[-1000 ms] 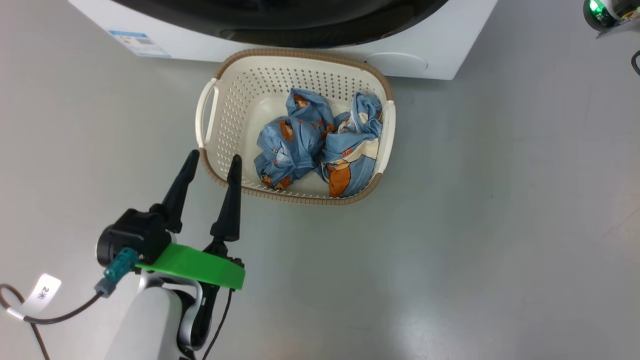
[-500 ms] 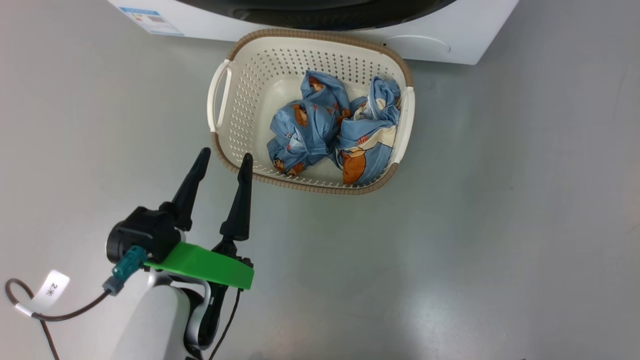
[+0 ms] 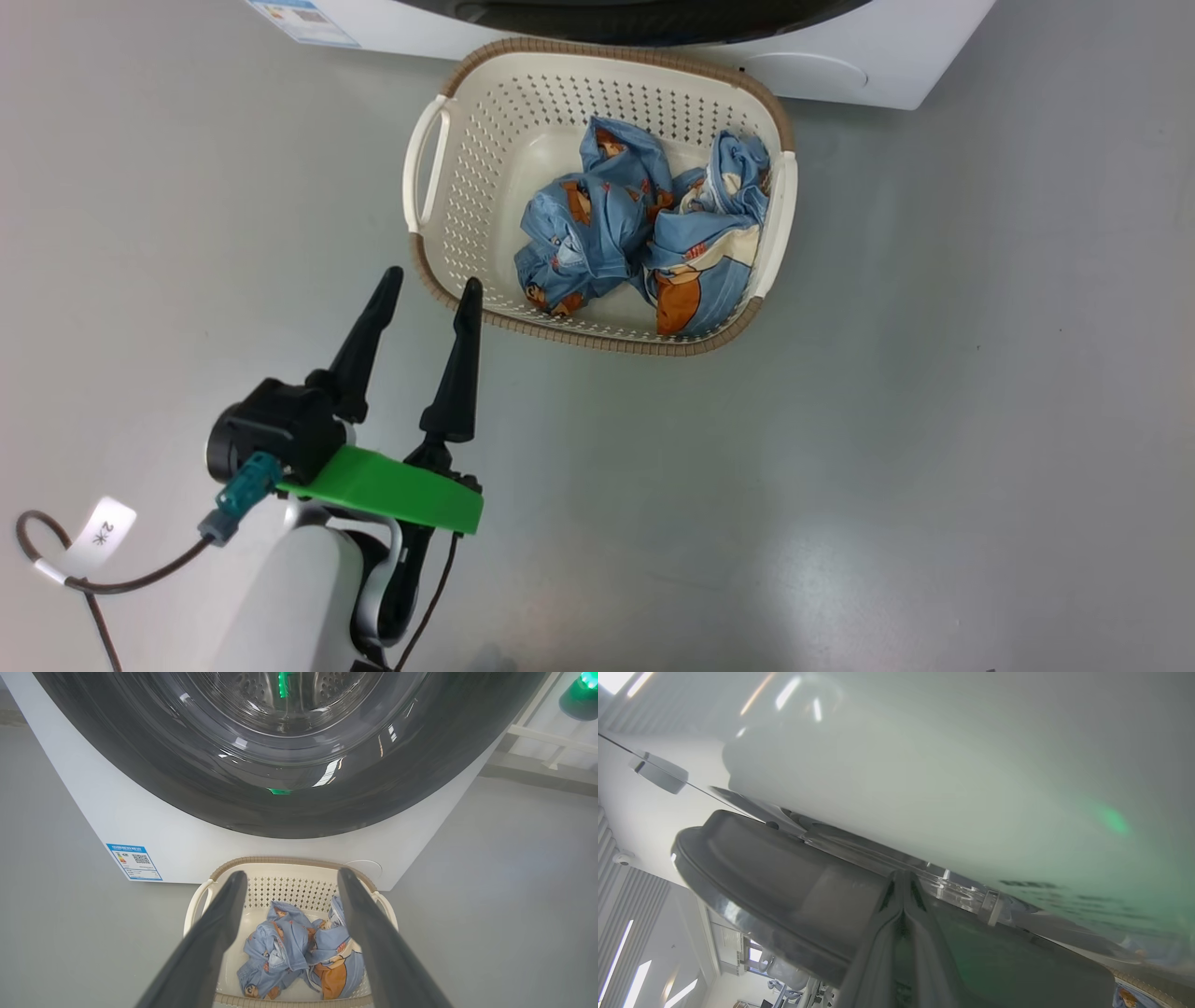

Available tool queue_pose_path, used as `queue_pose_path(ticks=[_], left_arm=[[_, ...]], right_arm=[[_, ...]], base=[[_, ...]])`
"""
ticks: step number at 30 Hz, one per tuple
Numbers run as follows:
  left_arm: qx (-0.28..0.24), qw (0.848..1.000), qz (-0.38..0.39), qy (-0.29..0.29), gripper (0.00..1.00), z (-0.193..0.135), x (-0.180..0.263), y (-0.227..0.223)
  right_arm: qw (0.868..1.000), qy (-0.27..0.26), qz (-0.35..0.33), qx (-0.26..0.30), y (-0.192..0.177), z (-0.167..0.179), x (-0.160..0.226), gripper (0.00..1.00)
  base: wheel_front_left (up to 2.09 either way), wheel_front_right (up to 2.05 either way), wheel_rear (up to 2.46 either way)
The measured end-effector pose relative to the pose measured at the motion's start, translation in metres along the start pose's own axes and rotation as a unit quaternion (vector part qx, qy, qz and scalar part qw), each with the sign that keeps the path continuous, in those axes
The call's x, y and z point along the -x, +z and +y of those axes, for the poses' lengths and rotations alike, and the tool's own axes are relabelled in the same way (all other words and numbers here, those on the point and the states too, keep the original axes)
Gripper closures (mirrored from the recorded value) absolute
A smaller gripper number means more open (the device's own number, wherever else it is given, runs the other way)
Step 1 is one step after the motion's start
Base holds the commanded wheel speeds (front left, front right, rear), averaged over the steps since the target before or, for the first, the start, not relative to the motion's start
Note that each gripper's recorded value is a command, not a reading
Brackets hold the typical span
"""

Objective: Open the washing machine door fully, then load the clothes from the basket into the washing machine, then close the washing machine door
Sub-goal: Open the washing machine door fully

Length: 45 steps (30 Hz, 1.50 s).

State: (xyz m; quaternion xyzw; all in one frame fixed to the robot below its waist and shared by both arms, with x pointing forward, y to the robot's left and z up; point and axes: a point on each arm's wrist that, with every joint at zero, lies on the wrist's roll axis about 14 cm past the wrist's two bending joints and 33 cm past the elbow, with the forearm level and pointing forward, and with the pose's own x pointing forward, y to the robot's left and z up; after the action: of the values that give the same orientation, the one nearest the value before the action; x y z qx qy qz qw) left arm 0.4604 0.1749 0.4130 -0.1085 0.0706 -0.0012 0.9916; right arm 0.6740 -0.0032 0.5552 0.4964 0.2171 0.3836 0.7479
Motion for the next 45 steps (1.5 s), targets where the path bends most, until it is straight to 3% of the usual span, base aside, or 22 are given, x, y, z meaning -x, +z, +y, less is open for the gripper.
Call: queue_pose_path(ticks=[26, 45], left_arm=[[-0.003, 0.999, -0.029, -0.014, 0.0, -0.011, -0.003, 0.021], [-0.006, 0.999, -0.049, -0.004, 0.0, -0.008, 0.028, 0.042]], right_arm=[[0.996, -0.012, 0.07, 0.049, -0.045, 0.018, 0.015, 1.0], [0.992, -0.013, 0.116, 0.054, -0.092, 0.051, 0.038, 1.0]], base=[[0.0, 0.0, 0.0], [0.0, 0.0, 0.0]])
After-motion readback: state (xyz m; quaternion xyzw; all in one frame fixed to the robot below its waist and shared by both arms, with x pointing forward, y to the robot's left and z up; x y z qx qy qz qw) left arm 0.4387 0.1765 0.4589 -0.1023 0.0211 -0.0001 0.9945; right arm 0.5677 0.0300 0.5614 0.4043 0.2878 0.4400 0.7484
